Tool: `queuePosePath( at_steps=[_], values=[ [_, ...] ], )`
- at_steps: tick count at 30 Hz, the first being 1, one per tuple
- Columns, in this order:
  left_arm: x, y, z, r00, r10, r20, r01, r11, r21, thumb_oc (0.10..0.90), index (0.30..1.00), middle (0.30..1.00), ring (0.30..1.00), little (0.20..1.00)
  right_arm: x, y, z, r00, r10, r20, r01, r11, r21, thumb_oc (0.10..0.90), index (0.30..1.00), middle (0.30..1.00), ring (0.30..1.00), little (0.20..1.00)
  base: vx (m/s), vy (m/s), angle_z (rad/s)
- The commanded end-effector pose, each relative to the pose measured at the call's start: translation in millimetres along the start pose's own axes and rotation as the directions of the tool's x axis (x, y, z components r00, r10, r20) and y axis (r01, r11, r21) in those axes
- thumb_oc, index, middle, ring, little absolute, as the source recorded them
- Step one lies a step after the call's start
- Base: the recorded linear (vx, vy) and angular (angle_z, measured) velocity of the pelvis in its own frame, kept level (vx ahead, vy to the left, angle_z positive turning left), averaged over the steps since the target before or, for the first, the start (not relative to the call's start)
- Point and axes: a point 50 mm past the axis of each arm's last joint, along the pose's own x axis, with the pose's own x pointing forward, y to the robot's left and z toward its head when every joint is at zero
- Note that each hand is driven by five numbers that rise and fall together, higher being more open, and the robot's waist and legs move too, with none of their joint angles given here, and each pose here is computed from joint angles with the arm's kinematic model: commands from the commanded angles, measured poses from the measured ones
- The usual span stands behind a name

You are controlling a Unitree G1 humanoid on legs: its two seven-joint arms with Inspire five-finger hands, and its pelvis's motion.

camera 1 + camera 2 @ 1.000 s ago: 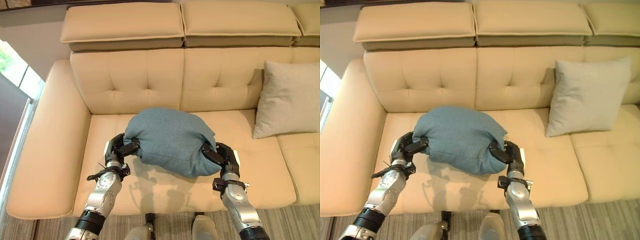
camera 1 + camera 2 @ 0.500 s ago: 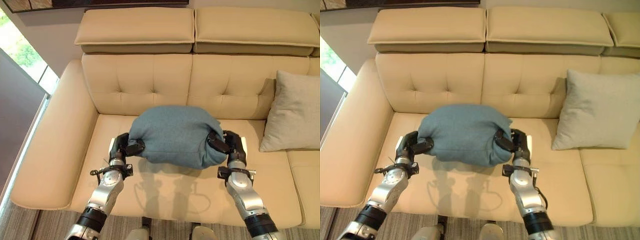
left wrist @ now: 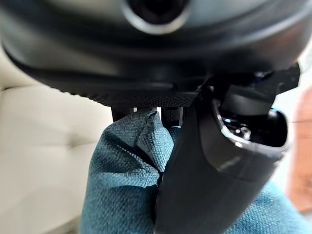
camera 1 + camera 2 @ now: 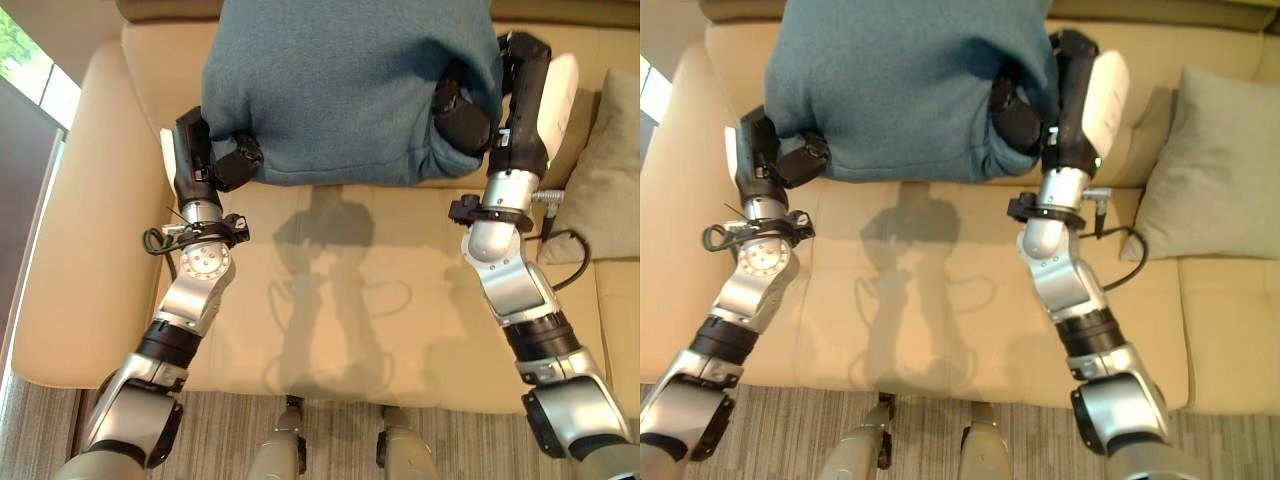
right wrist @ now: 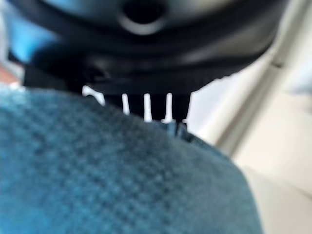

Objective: Pick up all the scattered cushions and arrange them neatly on the sofa.

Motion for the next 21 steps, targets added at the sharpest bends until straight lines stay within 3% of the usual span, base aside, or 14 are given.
queuePosePath(
  at_steps=[1,2,3,6,13,16,21],
  values=[
    [41,-10,19,1.0,0.0,-0.028,0.0,1.0,-0.002,0.8,0.9,0.9,0.9,0.9,55,-14,11,0.988,-0.107,0.114,0.126,0.975,-0.182,0.8,0.9,0.9,0.9,0.9,-0.12,0.003,0.04],
    [41,-10,19,1.0,0.0,-0.028,0.0,1.0,-0.002,0.8,0.9,0.9,0.9,0.9,55,-14,11,0.988,-0.107,0.114,0.126,0.975,-0.182,0.8,0.9,0.9,0.9,0.9,-0.12,-0.005,0.01],
    [43,-2,-4,0.987,0.021,-0.161,-0.015,0.999,0.041,0.8,0.9,0.9,0.9,0.9,53,-1,0,0.998,-0.047,0.04,0.054,0.975,-0.216,0.8,0.9,0.9,0.9,0.9,-0.07,-0.01,-0.01],
    [42,1,-27,0.95,0.04,-0.308,0.05,0.959,0.277,0.8,0.9,0.9,0.9,0.9,42,27,-34,0.962,0.055,-0.269,-0.11,0.975,-0.194,0.8,0.9,0.9,0.9,0.9,-0.05,-0.001,0.0],
    [43,13,-30,0.942,0.08,-0.326,0.025,0.951,0.307,0.8,0.9,0.9,0.9,0.9,27,25,-62,0.901,0.051,-0.43,-0.128,0.98,-0.152,0.8,0.9,0.9,0.9,0.9,0.03,-0.014,0.05],
    [42,40,-37,0.934,0.154,-0.322,0.002,0.899,0.437,0.8,0.9,0.9,0.9,0.9,16,19,-77,0.872,0.067,-0.485,-0.122,0.989,-0.082,0.8,0.9,0.9,0.9,0.9,0.03,-0.012,-0.26],
    [47,59,-28,0.931,0.229,-0.285,-0.121,0.928,0.351,0.8,0.9,0.9,0.9,0.9,0,12,-83,0.851,0.057,-0.522,-0.012,0.996,0.09,0.8,0.9,0.9,0.9,0.9,0.03,-0.023,0.08]
  ],
)
